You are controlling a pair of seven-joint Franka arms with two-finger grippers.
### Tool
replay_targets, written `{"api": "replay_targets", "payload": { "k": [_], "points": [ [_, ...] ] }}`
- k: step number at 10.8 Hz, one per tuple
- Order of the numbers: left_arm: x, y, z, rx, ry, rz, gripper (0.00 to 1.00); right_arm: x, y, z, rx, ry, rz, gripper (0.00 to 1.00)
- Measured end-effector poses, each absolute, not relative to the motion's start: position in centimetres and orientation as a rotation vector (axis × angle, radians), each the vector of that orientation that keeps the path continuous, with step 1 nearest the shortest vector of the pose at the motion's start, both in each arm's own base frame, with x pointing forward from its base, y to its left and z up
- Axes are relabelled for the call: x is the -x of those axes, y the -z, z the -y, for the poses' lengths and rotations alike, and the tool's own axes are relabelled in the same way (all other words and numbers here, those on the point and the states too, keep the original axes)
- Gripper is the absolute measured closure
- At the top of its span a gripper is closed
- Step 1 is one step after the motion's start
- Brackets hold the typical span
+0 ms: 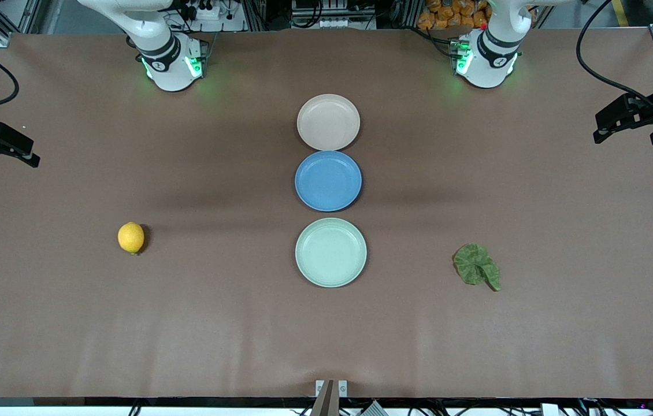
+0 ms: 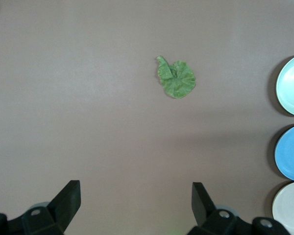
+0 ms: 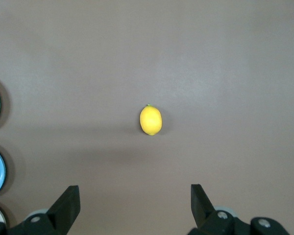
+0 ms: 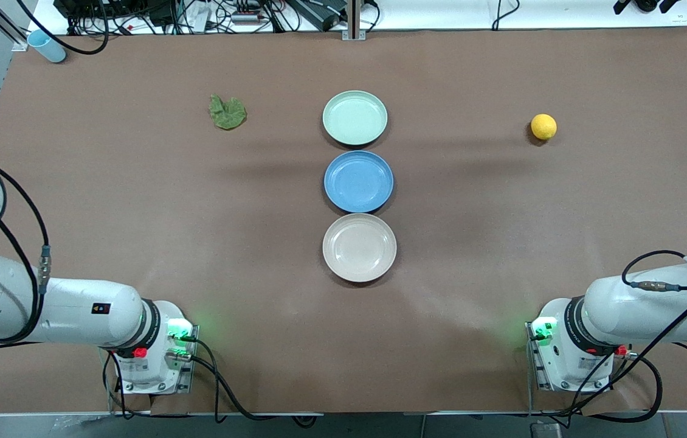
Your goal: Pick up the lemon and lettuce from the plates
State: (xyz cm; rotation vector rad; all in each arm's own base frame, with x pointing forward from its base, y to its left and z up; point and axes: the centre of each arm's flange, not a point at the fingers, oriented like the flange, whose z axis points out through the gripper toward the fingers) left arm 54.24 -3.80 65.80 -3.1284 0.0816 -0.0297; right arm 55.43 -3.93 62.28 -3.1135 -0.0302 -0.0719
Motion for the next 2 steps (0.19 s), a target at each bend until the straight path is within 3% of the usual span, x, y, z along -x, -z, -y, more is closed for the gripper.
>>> {"api": "replay_targets", "payload": {
  "k": [2],
  "points": [
    [-54.24, -65.80, 3.80, 3.128, 0.030, -0.082, 0.00, -55.06, -62.37, 4.18, 3.127, 0.038, 0.045, 0.00]
  ]
}}
